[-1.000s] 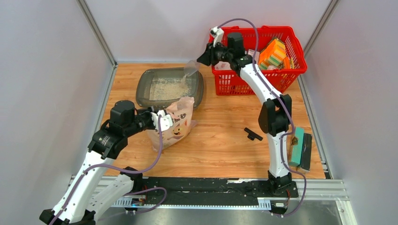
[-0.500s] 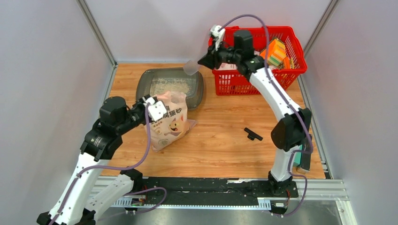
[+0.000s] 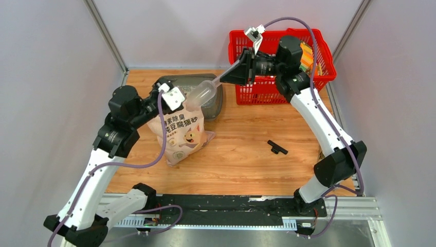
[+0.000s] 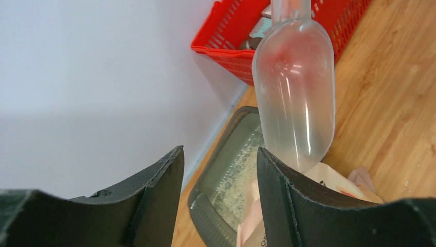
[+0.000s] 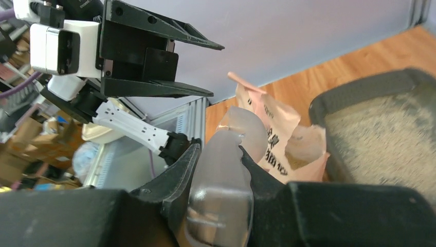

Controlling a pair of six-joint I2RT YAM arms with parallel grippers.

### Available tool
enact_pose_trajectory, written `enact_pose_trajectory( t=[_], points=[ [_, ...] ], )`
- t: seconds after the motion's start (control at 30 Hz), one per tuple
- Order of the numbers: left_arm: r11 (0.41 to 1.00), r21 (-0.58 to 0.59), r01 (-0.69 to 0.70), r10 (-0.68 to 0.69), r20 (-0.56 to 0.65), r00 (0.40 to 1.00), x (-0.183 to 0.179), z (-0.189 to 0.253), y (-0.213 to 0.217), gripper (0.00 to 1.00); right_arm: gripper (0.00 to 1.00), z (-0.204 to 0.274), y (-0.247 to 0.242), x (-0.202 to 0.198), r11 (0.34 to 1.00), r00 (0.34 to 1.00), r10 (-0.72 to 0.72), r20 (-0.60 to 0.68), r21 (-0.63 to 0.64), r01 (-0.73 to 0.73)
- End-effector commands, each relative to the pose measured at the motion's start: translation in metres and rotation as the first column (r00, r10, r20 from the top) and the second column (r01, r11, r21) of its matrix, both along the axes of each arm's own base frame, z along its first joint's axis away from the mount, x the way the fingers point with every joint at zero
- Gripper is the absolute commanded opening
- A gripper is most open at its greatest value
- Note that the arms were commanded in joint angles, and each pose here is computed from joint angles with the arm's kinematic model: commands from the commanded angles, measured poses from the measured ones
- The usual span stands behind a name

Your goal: Fill the litter box with clean litter

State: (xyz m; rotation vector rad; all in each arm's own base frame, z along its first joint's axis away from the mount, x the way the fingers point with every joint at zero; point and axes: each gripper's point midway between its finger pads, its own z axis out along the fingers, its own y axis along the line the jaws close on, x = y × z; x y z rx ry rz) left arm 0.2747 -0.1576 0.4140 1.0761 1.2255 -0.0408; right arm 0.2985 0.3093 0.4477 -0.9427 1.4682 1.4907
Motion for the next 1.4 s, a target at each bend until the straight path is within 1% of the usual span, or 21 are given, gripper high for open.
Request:
enact_pose_trajectory(
  t=[0.0, 0.23, 0.37, 0.5, 0.53, 0.57, 0.6, 0.67, 0.7, 0.73, 0.77, 0.8, 0.83, 1.0, 1.07, 1.1, 1.13, 1.2, 1.23, 1.3, 1.37],
  points=[
    [0.994, -0.044, 0.097, -0.097, 0.009, 0.995, -0.002, 0.014, -0.02, 0.62, 0.0, 0.01, -0.002, -0.009, 0.999, 0.998, 0.023, -0.063, 0.043, -0.021],
    [0.984, -0.04, 0.176, -0.178, -0.046, 0.983, -0.001, 0.0, -0.046, 0.62, 0.0, 0.007, 0.001, -0.007, 0.999, 0.998, 0.001, -0.061, 0.051, 0.002],
    [0.985, -0.024, 0.17, -0.171, -0.071, 0.983, 0.006, -0.01, -0.054, 0.61, 0.0, 0.005, 0.006, -0.012, 0.999, 0.998, 0.018, -0.063, 0.048, -0.015],
    [0.985, -0.042, 0.166, -0.169, -0.101, 0.98, 0.017, -0.016, -0.061, 0.5, 0.0, -0.001, 0.01, -0.017, 0.999, 0.998, 0.027, -0.065, 0.032, -0.024],
    [0.984, -0.047, 0.171, -0.175, -0.104, 0.979, 0.017, -0.016, -0.063, 0.47, 0.0, -0.008, 0.01, -0.018, 1.0, 0.995, 0.022, -0.098, 0.007, -0.021],
    [0.983, -0.056, 0.174, -0.179, -0.111, 0.978, 0.017, -0.016, -0.065, 0.45, 0.0, -0.01, 0.009, -0.019, 1.0, 0.997, 0.021, -0.077, -0.001, -0.021],
    [0.982, -0.057, 0.181, -0.186, -0.119, 0.975, 0.019, -0.018, -0.068, 0.4, 0.0, -0.013, 0.009, -0.017, 1.0, 0.996, 0.011, -0.083, -0.008, -0.012],
    [0.98, -0.067, 0.19, -0.197, -0.137, 0.971, 0.019, -0.021, -0.072, 0.35, 0.0, -0.018, 0.009, -0.017, 1.0, 0.995, -0.004, -0.097, -0.022, 0.002],
    [0.977, -0.07, 0.203, -0.211, -0.15, 0.966, 0.019, -0.024, -0.076, 0.26, 0.0, -0.02, 0.008, -0.014, 0.999, 0.995, -0.024, -0.102, -0.024, 0.022],
    [0.975, -0.075, 0.21, -0.22, -0.159, 0.963, 0.018, -0.025, -0.078, 0.21, 0.0, -0.021, 0.008, -0.013, 0.999, 0.994, -0.032, -0.106, -0.025, 0.029],
    [0.972, -0.085, 0.218, -0.229, -0.173, 0.958, 0.017, -0.027, -0.08, 0.1, 0.0, -0.022, 0.008, -0.012, 0.999, 0.993, -0.041, -0.107, -0.026, 0.038],
    [0.969, -0.087, 0.233, -0.246, -0.192, 0.95, 0.015, -0.031, -0.082, 0.03, 0.01, -0.025, 0.008, -0.009, 0.998, 0.991, -0.061, -0.116, -0.03, 0.058],
    [0.966, -0.092, 0.24, -0.254, -0.201, 0.946, 0.014, -0.032, -0.084, 0.0, 0.01, -0.025, 0.008, -0.008, 0.997, 0.991, -0.069, -0.114, -0.03, 0.066],
    [0.956, -0.101, 0.277, -0.294, -0.242, 0.925, 0.006, -0.039, -0.09, 0.0, 0.01, -0.027, 0.008, -0.006, 0.997, 0.988, -0.081, -0.129, -0.029, 0.078],
    [0.955, -0.102, 0.279, -0.296, -0.244, 0.923, 0.006, -0.039, -0.09, 0.0, 0.05, -0.028, 0.008, -0.004, 0.996, 0.987, -0.087, -0.135, -0.024, 0.085],
    [0.955, -0.103, 0.279, -0.296, -0.245, 0.923, 0.005, -0.039, -0.09, 0.0, 0.1, -0.027, 0.009, -0.003, 0.995, 0.985, -0.097, -0.142, -0.021, 0.095],
    [0.956, -0.106, 0.274, -0.292, -0.247, 0.924, 0.006, -0.039, -0.09, 0.0, 0.27, -0.025, 0.008, 0.0, 0.994, 0.984, -0.111, -0.14, -0.012, 0.11],
    [0.959, -0.122, 0.255, -0.278, -0.253, 0.927, 0.008, -0.037, -0.089, 0.0, 0.4, -0.026, 0.008, 0.005, 0.989, 0.975, -0.147, -0.167, 0.002, 0.15],
    [0.962, -0.13, 0.242, -0.268, -0.256, 0.929, 0.01, -0.037, -0.088, 0.0, 0.45, -0.02, 0.008, 0.007, 0.987, 0.977, -0.155, -0.145, 0.03, 0.161],
    [0.966, -0.163, 0.202, -0.24, -0.267, 0.933, 0.014, -0.034, -0.087, 0.0, 0.49, -0.019, 0.006, 0.012, 0.975, 0.965, -0.203, -0.167, 0.051, 0.214],
    [0.966, -0.179, 0.184, -0.23, -0.284, 0.931, 0.015, -0.036, -0.086, 0.0, 0.54, -0.007, 0.003, 0.014, 0.963, 0.961, -0.233, -0.147, 0.106, 0.249]
  ],
)
